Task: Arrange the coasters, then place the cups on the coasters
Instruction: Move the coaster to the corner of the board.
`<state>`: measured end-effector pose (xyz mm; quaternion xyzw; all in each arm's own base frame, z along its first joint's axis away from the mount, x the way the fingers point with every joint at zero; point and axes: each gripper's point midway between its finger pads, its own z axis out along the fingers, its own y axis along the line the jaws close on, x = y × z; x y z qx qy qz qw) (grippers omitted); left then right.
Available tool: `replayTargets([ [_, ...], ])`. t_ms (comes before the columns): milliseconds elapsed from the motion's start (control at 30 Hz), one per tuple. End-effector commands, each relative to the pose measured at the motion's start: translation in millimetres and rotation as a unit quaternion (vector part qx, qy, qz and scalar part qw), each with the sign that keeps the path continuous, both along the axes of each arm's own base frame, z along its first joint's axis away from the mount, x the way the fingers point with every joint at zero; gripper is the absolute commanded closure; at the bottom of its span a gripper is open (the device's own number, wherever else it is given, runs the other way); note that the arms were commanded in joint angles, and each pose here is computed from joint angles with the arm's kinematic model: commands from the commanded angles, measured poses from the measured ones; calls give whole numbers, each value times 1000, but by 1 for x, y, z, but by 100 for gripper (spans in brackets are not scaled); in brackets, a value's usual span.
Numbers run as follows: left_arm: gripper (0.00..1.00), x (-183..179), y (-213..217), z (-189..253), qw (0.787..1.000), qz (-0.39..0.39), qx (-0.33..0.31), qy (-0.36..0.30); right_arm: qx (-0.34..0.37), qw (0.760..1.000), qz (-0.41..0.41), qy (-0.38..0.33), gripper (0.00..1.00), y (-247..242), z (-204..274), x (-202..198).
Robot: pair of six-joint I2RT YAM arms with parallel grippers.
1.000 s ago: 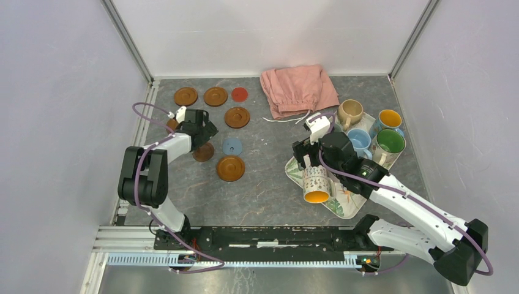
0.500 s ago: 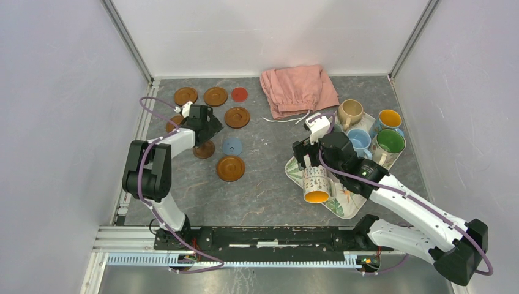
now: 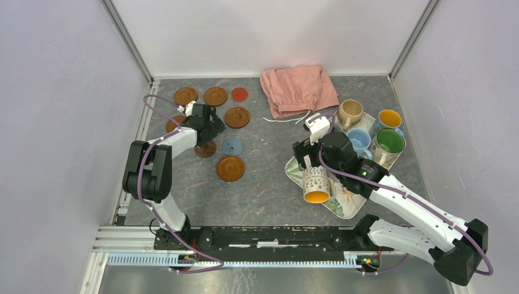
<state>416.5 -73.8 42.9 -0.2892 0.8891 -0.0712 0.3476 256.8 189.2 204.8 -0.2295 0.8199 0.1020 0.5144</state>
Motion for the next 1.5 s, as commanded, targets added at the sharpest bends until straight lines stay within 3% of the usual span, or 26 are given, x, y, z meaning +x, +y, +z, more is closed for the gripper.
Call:
replayTargets([
  [0,0,-4,6,39,999,-14,26,-28,10,1000,-2,-23,2,0,19,5],
  [267,0,-40,-17,63,997,-59,14,-43,16,1000,0,-25,2,1,19,5],
  [800,0,-141,-123,27,986,-163,-16,2,26,999,-4,-27,2,8,17,11],
  [1133,0,-134,-115,12,993,-122,5,-4,22,1000,2,-19,2,12,11,12],
  [1467,0,-160,-87,-16,998,-57,-2,30,22,1000,10,-16,2,15,9,11],
])
